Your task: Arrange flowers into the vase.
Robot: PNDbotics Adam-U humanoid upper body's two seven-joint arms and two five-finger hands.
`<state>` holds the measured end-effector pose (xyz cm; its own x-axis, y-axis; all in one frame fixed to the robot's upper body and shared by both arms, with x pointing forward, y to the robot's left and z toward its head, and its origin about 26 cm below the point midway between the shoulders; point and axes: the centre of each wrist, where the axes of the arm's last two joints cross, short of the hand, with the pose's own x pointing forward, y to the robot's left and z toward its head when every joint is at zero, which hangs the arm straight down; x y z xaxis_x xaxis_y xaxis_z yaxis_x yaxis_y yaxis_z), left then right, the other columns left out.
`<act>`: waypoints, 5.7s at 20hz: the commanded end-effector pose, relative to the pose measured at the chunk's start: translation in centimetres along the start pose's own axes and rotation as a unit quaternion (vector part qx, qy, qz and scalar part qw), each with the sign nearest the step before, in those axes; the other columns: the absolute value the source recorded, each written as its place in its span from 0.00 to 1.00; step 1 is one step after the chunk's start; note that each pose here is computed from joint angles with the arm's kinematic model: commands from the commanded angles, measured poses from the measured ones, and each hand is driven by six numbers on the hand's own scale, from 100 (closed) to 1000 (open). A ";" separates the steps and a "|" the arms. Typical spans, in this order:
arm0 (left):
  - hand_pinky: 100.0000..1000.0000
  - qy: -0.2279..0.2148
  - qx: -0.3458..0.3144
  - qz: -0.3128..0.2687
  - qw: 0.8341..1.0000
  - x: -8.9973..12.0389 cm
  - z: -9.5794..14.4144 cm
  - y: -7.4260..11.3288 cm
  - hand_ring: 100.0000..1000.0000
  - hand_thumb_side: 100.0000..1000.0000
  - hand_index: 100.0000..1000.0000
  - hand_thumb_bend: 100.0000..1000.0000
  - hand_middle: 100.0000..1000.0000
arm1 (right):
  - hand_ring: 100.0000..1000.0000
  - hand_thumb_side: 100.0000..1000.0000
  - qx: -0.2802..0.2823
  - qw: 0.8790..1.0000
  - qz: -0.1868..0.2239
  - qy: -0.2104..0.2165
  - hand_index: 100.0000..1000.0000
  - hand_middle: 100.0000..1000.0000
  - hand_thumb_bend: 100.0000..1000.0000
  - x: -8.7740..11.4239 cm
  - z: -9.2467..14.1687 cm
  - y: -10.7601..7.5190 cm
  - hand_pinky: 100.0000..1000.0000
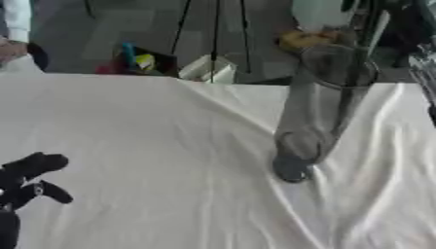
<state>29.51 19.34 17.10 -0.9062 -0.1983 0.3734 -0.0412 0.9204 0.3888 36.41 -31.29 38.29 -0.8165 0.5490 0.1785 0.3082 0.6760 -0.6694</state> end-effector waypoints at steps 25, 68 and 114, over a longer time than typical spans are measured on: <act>0.42 -0.015 0.005 0.000 1.000 0.5 -0.6 0.2 0.77 1.00 0.89 0.00 0.72 | 0.57 1.00 0.052 0.994 0.092 0.010 0.54 0.52 0.00 0.9 0.5 -1.2 0.80; 0.42 -0.008 -0.001 -0.003 1.000 0.4 -0.4 0.2 0.77 1.00 0.88 0.00 0.72 | 0.74 1.00 0.192 0.970 0.125 0.075 0.83 0.73 0.00 -0.8 1.0 -4.4 0.86; 0.42 -0.011 0.002 -0.002 1.000 0.5 -0.6 0.1 0.78 1.00 0.88 0.00 0.73 | 0.77 1.00 0.216 0.961 0.126 0.116 0.95 0.77 0.40 -3.7 5.4 -5.9 0.88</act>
<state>29.52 19.17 17.15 -0.9052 -0.1969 0.3767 -0.0390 0.9210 0.3877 36.02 -39.12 35.96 -0.6104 0.7813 0.1302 0.1633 0.2850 -0.9445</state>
